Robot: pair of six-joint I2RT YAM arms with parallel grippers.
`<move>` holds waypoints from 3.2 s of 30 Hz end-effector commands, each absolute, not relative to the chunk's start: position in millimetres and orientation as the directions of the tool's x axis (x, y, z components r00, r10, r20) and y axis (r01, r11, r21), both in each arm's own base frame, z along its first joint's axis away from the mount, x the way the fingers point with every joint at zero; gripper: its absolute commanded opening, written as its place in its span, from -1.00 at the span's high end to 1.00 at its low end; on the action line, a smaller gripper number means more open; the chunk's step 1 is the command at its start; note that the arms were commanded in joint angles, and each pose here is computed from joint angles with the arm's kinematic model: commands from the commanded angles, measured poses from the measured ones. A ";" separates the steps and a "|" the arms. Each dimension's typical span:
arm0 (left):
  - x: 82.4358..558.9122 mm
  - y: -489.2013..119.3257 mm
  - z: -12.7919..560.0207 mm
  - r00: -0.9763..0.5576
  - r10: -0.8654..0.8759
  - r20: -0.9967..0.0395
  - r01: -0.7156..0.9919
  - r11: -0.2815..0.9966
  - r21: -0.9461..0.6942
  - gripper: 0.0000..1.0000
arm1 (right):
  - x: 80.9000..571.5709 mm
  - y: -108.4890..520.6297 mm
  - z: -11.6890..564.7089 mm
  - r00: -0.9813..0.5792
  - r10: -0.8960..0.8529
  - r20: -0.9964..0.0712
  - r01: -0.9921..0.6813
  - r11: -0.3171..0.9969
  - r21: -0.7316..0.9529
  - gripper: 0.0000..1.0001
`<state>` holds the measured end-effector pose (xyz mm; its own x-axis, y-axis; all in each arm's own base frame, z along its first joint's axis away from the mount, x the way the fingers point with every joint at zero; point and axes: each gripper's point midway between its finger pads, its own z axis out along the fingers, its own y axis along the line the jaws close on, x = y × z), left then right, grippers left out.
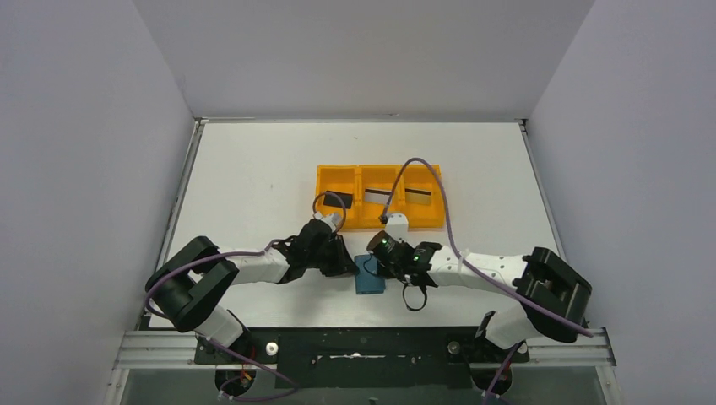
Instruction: Take the credit cards out of the card holder
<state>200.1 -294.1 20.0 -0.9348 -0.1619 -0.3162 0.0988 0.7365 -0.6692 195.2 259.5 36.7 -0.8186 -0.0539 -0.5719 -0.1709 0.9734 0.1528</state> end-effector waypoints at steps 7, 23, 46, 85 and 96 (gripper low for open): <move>196.7 -277.9 8.7 -0.932 -0.155 -0.328 0.083 0.788 -0.610 1.00 | 214.3 234.7 58.1 -0.786 0.158 -0.597 -0.074 0.936 0.345 1.00; 195.9 -287.5 25.8 -0.928 -0.131 -0.348 0.140 0.745 -0.652 1.00 | 209.0 232.8 40.5 -0.823 0.228 -0.520 -0.010 0.910 0.415 0.36; 203.2 -284.1 36.9 -0.907 -0.173 -0.384 0.134 0.747 -0.652 0.78 | 205.1 246.3 43.8 -0.831 0.230 -0.506 -0.053 0.873 0.484 1.00; 219.8 -195.4 117.8 -0.709 -0.455 -0.539 0.094 0.696 -0.712 -0.85 | 203.0 251.0 55.3 -0.811 0.210 -0.546 -0.066 0.895 0.442 0.95; 215.4 -235.7 123.1 -0.807 -0.330 -0.490 0.205 0.622 -0.756 -0.33 | 183.7 230.6 28.7 -0.816 0.302 -0.492 0.020 0.867 0.499 0.90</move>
<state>201.5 -207.1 75.4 -0.8278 -0.3649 -0.4261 0.0453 0.7136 -0.6991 170.9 223.8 14.0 -0.8575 0.2224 -0.4639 0.0000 0.9017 0.4324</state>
